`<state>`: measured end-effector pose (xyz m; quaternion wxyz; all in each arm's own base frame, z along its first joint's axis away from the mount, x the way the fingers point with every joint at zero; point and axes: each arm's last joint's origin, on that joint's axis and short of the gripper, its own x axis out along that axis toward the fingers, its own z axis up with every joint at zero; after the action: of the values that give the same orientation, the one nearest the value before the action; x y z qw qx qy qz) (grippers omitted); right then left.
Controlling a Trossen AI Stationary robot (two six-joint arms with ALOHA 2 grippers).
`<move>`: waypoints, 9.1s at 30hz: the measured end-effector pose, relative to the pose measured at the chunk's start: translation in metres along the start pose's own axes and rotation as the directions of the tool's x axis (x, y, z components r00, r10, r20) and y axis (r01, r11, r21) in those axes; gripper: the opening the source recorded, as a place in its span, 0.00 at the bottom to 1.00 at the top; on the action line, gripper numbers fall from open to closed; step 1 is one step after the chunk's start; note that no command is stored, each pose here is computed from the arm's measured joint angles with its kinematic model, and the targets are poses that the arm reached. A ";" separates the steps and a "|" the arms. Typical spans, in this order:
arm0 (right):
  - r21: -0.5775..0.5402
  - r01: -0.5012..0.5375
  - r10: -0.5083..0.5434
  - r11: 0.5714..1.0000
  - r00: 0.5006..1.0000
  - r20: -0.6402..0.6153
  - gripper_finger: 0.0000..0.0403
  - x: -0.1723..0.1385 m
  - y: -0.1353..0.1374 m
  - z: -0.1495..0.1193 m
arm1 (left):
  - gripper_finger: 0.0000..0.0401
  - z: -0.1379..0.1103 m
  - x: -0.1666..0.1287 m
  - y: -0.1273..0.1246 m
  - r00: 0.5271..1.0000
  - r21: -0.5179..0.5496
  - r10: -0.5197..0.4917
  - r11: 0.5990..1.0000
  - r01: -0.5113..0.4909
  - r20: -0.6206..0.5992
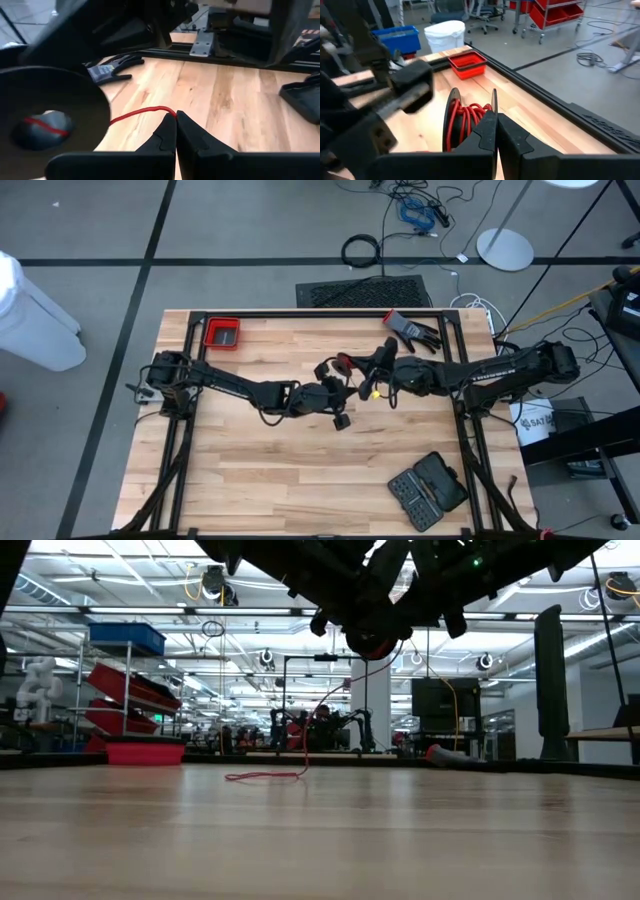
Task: Coil cords
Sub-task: Coil the red wire onto the spool
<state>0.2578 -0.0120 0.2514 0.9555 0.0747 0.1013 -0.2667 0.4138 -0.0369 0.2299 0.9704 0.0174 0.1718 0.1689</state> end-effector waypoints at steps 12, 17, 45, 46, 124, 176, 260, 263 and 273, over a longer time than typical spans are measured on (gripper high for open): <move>-0.036 0.040 -0.042 0.999 0.998 -0.049 0.00 0.000 -0.002 -0.006 | 0.00 0.006 -0.011 -0.005 0.997 0.058 0.077 0.995 -0.078 0.017; -0.054 0.039 -0.043 0.998 0.996 -0.079 0.00 -0.001 -0.003 -0.009 | 0.00 0.018 -0.024 0.001 0.997 0.056 0.079 0.995 -0.080 0.021; -0.125 -0.273 0.254 0.954 0.956 -0.146 0.00 -0.007 0.003 -0.006 | 0.00 0.008 -0.048 0.012 0.955 0.284 0.237 0.942 -0.181 -0.177; -0.122 -0.287 0.269 0.950 0.952 -0.146 0.00 -0.008 0.004 -0.005 | 0.00 0.008 -0.049 0.011 0.956 0.286 0.232 0.942 -0.175 -0.178; -0.088 -0.359 0.348 0.929 0.930 -0.122 0.00 -0.015 0.004 0.002 | 0.38 0.010 -0.092 -0.013 0.953 0.305 -0.010 0.947 0.107 -0.303; -0.059 -0.358 0.349 0.932 0.929 -0.121 0.00 -0.016 0.005 0.002 | 0.31 -0.083 -0.088 0.007 0.931 0.307 0.122 0.952 -0.011 -0.345; 0.038 -0.361 0.354 0.932 0.927 0.121 0.00 -0.006 0.030 0.009 | 0.01 -0.068 -0.043 0.021 0.987 -0.017 0.153 0.988 -0.154 -0.040; 0.034 -0.356 0.349 0.934 0.929 0.122 0.00 -0.003 0.031 0.007 | 0.01 -0.066 -0.042 0.021 0.994 -0.048 0.103 0.993 -0.104 -0.033; 0.032 -0.291 0.281 0.956 0.944 0.176 0.00 0.018 0.039 -0.007 | 0.01 -0.057 -0.043 0.015 0.999 -0.170 -0.007 0.985 0.015 0.044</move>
<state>0.2922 0.0137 0.2443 0.9867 0.0931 0.0002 -0.1336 0.3515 -0.0382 0.1913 0.9727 -0.0628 0.1359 0.1772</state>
